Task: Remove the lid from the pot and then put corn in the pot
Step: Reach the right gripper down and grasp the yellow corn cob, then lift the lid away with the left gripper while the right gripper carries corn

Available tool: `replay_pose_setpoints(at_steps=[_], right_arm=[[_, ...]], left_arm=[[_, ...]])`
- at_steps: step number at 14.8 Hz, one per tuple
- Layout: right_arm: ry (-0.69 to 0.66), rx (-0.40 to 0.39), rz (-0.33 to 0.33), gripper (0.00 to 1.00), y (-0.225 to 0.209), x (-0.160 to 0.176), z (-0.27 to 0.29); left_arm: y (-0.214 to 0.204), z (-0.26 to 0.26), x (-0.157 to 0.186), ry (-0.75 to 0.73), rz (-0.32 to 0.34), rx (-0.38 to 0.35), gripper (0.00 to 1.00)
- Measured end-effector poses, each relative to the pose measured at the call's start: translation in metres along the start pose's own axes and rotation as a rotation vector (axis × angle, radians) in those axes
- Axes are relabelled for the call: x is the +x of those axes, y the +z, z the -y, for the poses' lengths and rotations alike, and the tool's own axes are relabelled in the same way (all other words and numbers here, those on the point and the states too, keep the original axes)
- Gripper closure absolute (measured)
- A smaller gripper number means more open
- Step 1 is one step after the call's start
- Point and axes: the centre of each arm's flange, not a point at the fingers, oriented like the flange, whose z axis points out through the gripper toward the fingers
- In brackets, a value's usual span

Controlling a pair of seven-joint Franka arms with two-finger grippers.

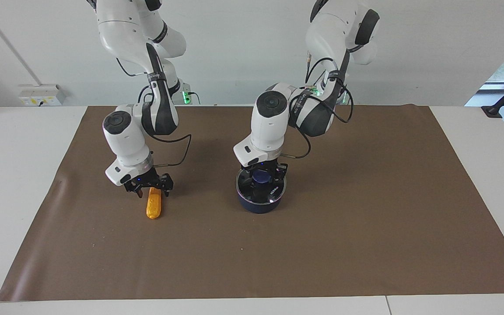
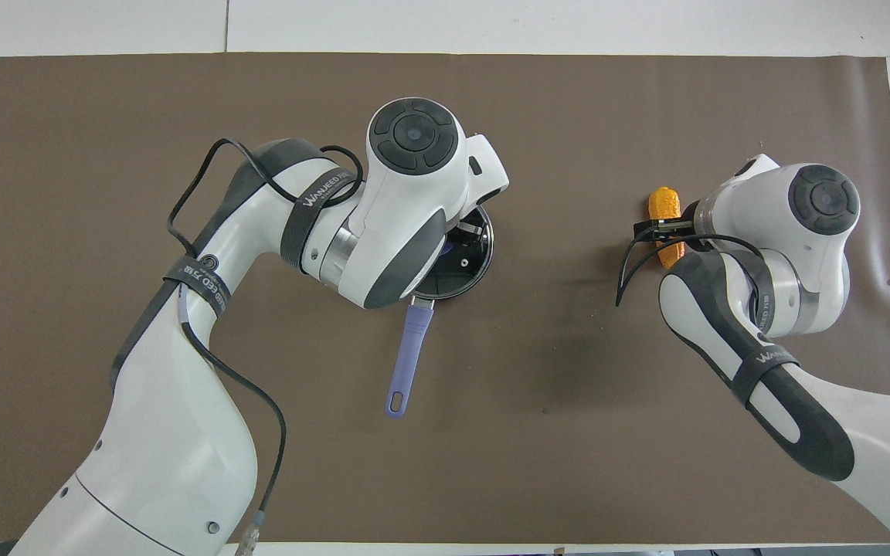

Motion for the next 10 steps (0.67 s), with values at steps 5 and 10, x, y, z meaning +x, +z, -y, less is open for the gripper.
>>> replay_pose_setpoints(at_steps=[5,10], right_arm=[[-0.002,0.0,-0.003,0.26,0.007,0.003,0.0],[-0.006,0.001,0.017,0.59,-0.004,0.011,0.003]], left_arm=[[0.0,-0.001,0.0,0.0,-0.001,0.0,0.32],[-0.001,-0.001,0.0,-0.006,0.002,-0.014,0.32]])
